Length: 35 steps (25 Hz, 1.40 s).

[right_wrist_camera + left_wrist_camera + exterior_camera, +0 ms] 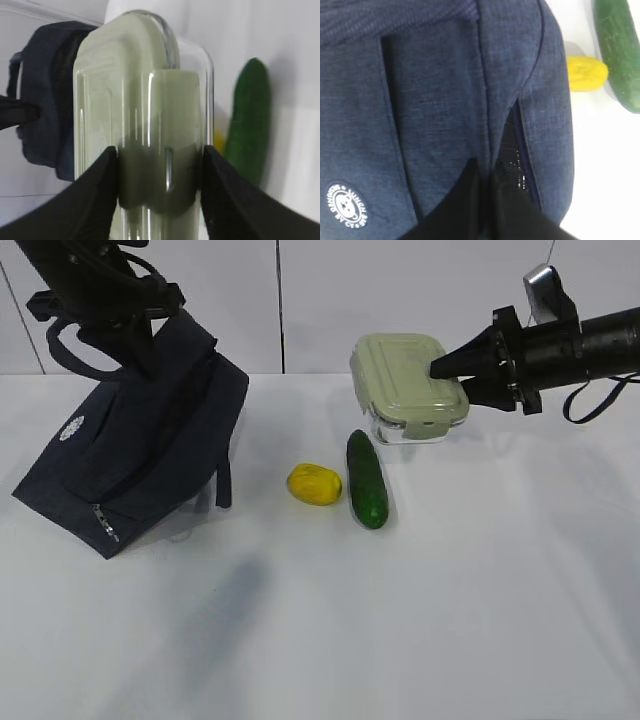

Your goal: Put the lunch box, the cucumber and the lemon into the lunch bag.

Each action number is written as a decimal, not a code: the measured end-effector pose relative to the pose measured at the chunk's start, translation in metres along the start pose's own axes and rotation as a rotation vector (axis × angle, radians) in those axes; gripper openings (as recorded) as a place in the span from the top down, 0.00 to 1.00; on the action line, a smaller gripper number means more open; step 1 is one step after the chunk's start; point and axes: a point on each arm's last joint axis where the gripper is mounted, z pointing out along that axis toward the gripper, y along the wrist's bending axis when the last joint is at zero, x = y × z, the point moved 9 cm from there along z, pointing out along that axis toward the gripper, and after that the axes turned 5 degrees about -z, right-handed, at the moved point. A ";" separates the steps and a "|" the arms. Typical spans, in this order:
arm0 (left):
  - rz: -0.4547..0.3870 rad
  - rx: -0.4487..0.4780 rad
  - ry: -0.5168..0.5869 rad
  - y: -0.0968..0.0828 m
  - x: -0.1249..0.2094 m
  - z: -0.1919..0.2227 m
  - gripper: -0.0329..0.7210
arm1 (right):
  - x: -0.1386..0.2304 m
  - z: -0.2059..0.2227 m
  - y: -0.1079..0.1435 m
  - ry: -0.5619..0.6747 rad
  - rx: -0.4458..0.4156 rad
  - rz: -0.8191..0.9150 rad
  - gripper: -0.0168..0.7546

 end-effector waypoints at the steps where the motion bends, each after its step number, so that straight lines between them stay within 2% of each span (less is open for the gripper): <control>1: 0.003 0.004 0.001 -0.002 0.000 0.000 0.96 | 0.001 0.005 0.007 0.004 -0.012 -0.006 0.50; 8: 0.011 0.037 0.010 -0.015 0.003 0.002 0.96 | 0.007 0.035 0.048 0.024 -0.102 -0.020 0.50; 15: 0.026 0.090 0.023 -0.038 0.008 0.004 0.96 | 0.022 0.058 0.070 0.077 -0.140 -0.048 0.50; 26: -0.010 0.208 0.038 -0.062 0.011 0.002 0.96 | 0.029 0.061 0.066 0.108 -0.129 -0.074 0.50; 35: -0.024 0.248 0.043 -0.069 0.011 0.000 0.96 | 0.053 0.086 0.049 0.184 -0.124 -0.042 0.50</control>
